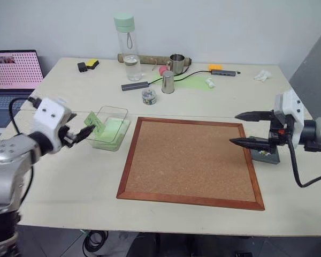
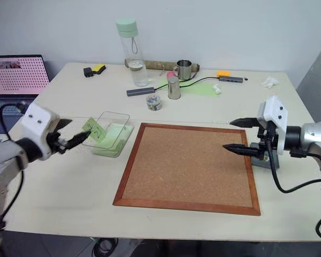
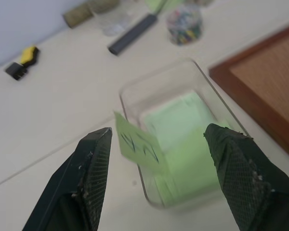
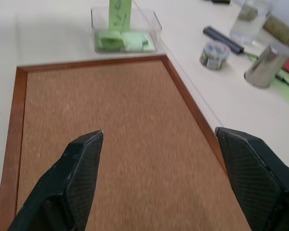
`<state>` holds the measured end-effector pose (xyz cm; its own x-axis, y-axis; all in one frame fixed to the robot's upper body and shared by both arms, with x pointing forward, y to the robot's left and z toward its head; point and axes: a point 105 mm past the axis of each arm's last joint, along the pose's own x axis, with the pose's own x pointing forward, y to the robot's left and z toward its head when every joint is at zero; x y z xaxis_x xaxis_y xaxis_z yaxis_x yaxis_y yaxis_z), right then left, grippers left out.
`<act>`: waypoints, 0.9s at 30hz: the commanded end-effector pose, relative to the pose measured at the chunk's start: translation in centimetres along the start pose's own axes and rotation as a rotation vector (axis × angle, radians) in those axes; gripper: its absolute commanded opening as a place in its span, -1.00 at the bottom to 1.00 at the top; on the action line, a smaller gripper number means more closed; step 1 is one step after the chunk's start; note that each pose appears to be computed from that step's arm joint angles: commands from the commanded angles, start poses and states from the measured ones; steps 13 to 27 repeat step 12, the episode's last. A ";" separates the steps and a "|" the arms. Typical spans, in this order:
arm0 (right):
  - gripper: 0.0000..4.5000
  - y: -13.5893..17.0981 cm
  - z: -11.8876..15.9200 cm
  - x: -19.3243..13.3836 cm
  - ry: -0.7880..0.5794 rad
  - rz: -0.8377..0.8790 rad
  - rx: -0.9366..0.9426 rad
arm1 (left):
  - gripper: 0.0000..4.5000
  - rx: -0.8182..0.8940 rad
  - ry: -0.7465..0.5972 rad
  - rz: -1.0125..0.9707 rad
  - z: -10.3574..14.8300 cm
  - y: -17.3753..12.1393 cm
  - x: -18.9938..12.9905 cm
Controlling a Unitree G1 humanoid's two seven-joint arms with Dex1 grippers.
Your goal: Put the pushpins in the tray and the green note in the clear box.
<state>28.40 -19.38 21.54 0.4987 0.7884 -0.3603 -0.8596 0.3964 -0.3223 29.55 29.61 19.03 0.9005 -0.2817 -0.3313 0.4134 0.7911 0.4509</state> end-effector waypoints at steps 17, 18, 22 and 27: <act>0.72 -1.9 -5.8 -8.4 0.223 -0.189 0.047 | 0.45 -0.036 0.122 -0.075 -6.0 2.1 -5.7; 0.72 -1.9 -5.8 -8.4 0.223 -0.189 0.047 | 0.45 -0.036 0.122 -0.075 -6.0 2.1 -5.7; 0.72 -1.9 -5.8 -8.4 0.223 -0.189 0.047 | 0.45 -0.036 0.122 -0.075 -6.0 2.1 -5.7; 0.72 -1.9 -5.8 -8.4 0.223 -0.189 0.047 | 0.45 -0.036 0.122 -0.075 -6.0 2.1 -5.7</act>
